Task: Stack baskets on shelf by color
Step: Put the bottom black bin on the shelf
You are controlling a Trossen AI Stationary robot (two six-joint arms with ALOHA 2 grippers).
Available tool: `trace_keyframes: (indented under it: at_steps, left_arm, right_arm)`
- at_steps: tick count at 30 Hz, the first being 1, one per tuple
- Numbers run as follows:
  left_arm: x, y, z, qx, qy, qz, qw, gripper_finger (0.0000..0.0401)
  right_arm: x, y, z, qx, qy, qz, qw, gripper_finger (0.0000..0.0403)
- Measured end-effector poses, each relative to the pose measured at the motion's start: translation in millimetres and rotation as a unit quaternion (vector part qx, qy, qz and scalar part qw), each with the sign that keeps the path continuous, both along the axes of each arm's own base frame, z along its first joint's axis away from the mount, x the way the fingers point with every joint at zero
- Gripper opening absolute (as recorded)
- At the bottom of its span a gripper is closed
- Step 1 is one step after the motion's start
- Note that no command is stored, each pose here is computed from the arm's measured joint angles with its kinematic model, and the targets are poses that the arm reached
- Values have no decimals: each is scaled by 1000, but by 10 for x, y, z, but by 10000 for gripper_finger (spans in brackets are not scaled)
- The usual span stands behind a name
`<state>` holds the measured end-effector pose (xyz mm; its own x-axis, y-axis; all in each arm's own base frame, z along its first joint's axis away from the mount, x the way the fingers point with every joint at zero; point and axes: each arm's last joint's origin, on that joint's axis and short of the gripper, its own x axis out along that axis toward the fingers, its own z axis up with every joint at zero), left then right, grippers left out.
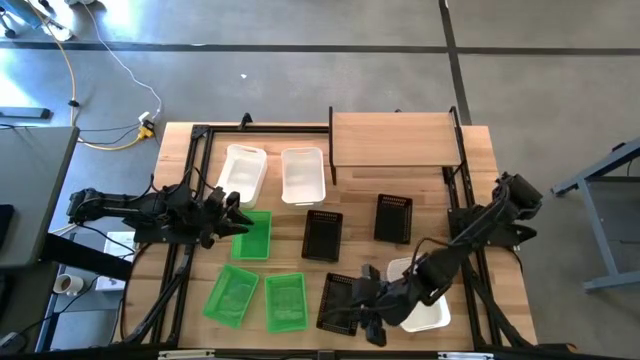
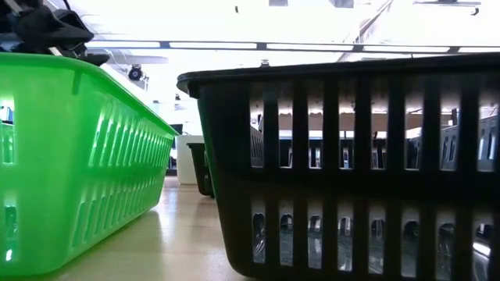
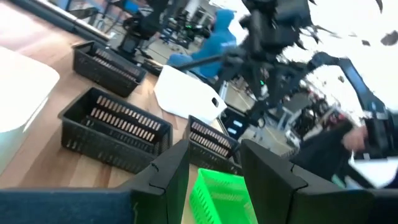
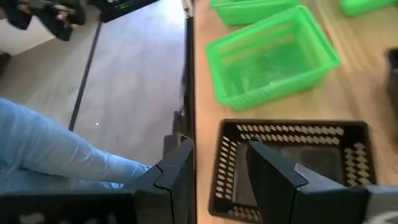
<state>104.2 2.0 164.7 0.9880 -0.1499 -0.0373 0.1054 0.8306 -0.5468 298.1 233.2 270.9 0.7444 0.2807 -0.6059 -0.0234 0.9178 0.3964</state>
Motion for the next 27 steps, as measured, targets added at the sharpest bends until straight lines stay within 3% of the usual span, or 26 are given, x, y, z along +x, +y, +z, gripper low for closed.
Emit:
trace_keyframes:
  at_steps: [7, 27]
  left_arm:
    - [2, 13, 0, -9, 1, 24, 1000, 133]
    - [3, 46, -2, 2, 1, 80, 997, 133]
  right_arm:
    - [148, 121, -174, 9, -24, 7, 1000, 133]
    - [280, 307, -807, 28, 71, 35, 996, 133]
